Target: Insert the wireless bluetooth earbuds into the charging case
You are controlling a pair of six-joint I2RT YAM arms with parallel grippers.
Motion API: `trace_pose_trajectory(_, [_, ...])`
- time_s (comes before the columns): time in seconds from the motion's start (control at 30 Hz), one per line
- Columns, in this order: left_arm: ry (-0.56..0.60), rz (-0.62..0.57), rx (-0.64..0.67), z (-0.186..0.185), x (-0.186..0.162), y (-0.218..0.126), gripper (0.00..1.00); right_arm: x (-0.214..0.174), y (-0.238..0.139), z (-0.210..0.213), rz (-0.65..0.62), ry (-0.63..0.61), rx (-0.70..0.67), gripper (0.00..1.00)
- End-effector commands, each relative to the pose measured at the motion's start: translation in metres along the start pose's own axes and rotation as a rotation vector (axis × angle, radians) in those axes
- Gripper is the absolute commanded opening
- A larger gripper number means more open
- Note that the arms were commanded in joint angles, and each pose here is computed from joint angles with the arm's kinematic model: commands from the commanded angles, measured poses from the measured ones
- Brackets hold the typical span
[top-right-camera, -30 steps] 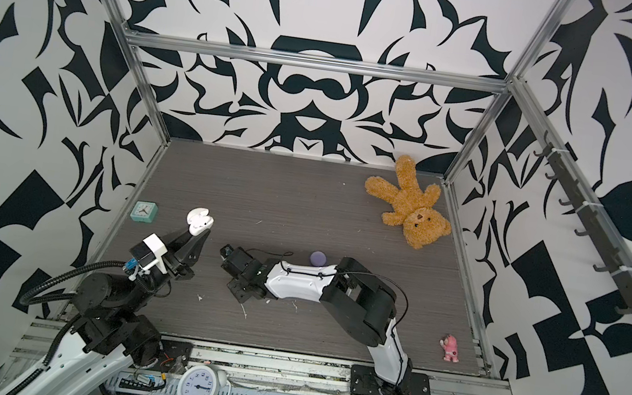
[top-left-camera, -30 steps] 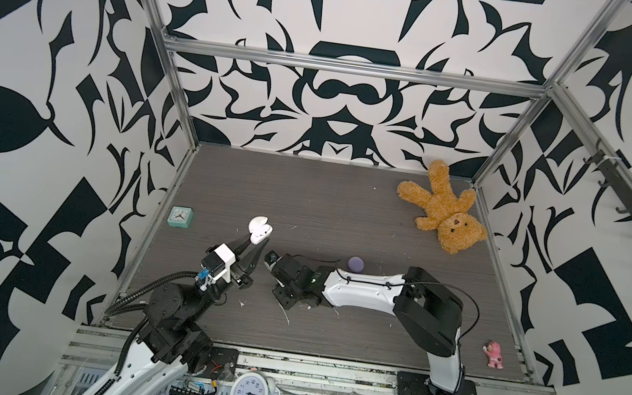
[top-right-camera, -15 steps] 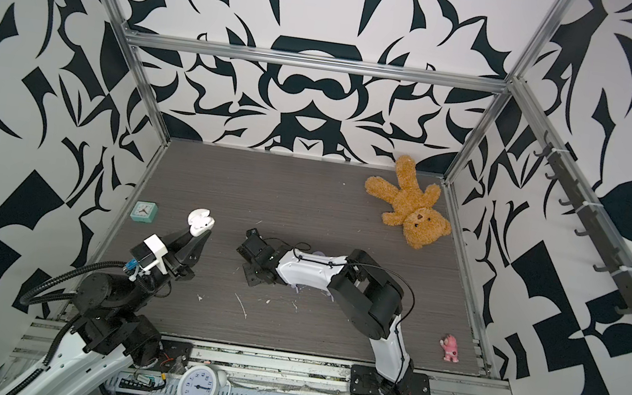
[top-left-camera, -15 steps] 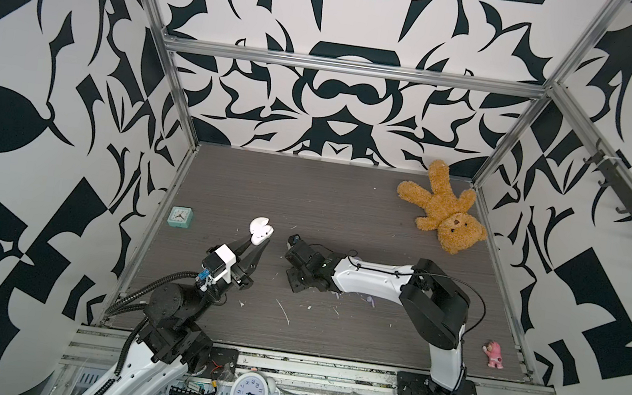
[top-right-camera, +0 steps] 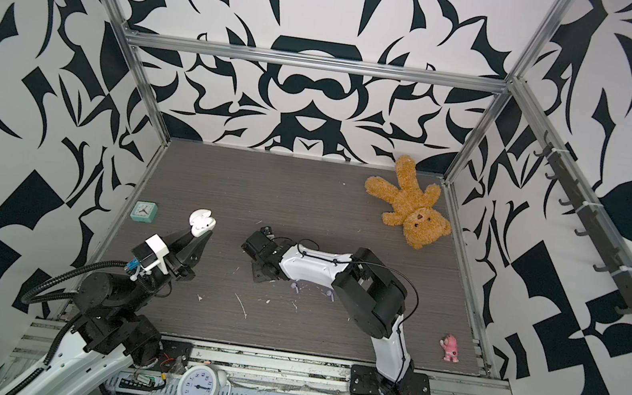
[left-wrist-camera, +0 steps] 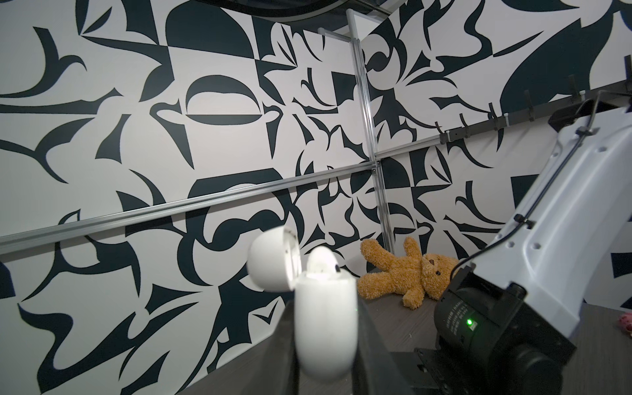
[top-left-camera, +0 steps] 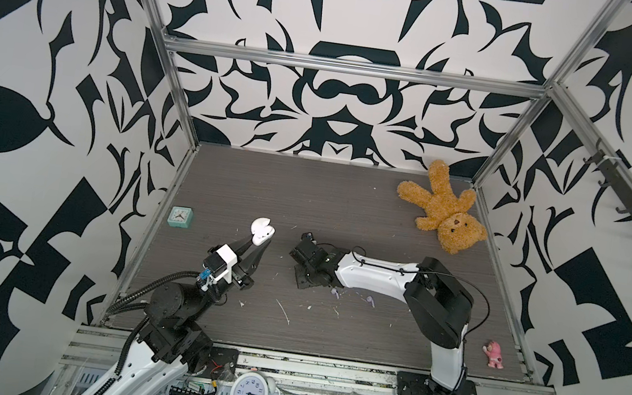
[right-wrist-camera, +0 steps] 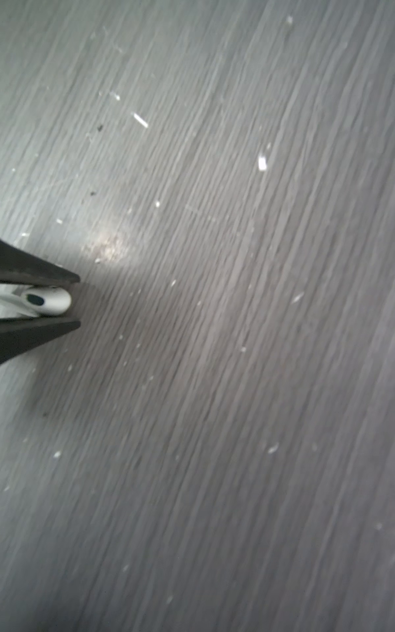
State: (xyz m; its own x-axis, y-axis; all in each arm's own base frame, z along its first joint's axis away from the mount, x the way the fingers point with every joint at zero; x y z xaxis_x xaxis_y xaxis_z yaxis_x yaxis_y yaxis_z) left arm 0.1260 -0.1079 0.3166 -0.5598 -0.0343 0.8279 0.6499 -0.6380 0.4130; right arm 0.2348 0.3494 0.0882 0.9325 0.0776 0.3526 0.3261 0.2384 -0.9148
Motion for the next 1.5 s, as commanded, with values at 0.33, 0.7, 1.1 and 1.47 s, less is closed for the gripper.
trace_pose_trajectory(0.33, [-0.015,-0.008,-0.037,-0.004,0.000,0.002,0.00,0.018,-0.034,-0.001,-0.017,0.106,0.102,0.19])
trace_pose_trajectory(0.7, [-0.053,0.007,-0.069,-0.007,-0.004,0.005,0.00,0.032,-0.086,-0.003,-0.136,0.108,0.239,0.19])
trace_pose_trajectory(1.1, [-0.463,0.081,0.034,0.000,-0.019,0.014,0.00,0.042,-0.149,-0.015,-0.321,0.103,0.337,0.19])
trace_pose_trajectory(1.47, [-0.565,0.159,0.073,-0.017,-0.068,0.009,0.00,0.057,-0.201,-0.020,-0.478,0.074,0.362,0.20])
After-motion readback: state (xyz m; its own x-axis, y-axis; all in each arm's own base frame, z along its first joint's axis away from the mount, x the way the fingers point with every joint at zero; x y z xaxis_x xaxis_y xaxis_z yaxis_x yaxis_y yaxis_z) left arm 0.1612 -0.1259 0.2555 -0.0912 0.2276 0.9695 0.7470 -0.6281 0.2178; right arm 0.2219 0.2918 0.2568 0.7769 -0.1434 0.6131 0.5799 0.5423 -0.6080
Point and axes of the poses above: each gripper's point midway between its finger pads, its own y axis out along the fingers, its own z axis along the line the jaws close on, x = y × z, the point moved 7 cm from there along -y, back along the fingers, and after that the axes turned 12 degrees about y, right-handed, at the moved point
